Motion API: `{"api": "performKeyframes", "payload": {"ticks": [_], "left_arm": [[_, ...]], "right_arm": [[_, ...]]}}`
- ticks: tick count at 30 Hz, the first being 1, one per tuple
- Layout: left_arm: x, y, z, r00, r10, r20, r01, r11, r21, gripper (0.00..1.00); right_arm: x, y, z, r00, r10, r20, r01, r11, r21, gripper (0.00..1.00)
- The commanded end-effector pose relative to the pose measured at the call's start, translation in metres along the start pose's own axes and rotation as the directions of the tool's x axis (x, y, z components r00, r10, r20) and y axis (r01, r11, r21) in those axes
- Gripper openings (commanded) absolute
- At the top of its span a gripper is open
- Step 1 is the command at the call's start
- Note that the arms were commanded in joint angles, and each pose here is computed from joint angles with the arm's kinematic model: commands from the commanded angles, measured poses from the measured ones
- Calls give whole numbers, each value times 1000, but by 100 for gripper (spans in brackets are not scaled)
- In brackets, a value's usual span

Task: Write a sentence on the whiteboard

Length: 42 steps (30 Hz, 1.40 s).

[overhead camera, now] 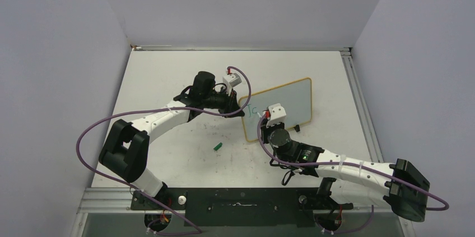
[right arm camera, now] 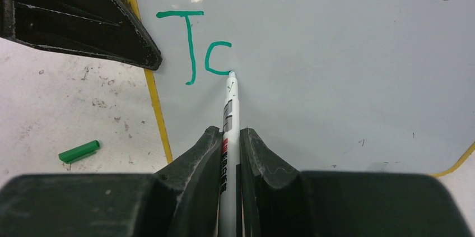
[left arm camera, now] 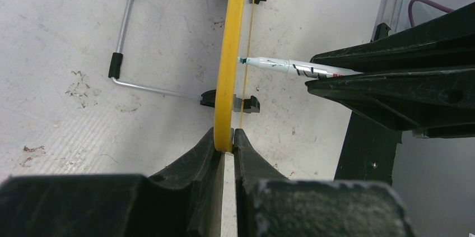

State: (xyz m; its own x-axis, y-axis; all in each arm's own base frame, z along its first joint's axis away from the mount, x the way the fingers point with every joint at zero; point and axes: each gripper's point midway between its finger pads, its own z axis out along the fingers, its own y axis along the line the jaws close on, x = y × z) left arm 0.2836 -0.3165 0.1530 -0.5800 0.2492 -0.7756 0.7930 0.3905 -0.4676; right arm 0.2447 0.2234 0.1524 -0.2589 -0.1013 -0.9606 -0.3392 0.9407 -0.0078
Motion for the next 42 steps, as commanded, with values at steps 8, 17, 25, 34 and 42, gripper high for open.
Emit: {"api": "performKeyframes", "payload": {"ticks": [8,17,25,34,42], "left_arm": [[-6,-18,-5,999,37,15,-38,998,54,0],[-6,-18,-5,999,37,14,-38,998,57,0],[-7,-17,-5,999,37,15,-37,998,51,0],[-6,-18,-5,999,39,15,-40,998,54,0],[-6,-18,-5,999,39,14,-40,998,56,0]], "right_arm": [[-43,-1,3,995,7,96,-11,999,37,5],[-47,5,6,995,-1,98,0,1000,15,5],[-56,-3,-7,990,40,134,-42,999,7,5],[-55,0,3,992,7,129,-9,1000,17,5],[-53,-5,8,992,-8,125,4,999,35,5]]}}
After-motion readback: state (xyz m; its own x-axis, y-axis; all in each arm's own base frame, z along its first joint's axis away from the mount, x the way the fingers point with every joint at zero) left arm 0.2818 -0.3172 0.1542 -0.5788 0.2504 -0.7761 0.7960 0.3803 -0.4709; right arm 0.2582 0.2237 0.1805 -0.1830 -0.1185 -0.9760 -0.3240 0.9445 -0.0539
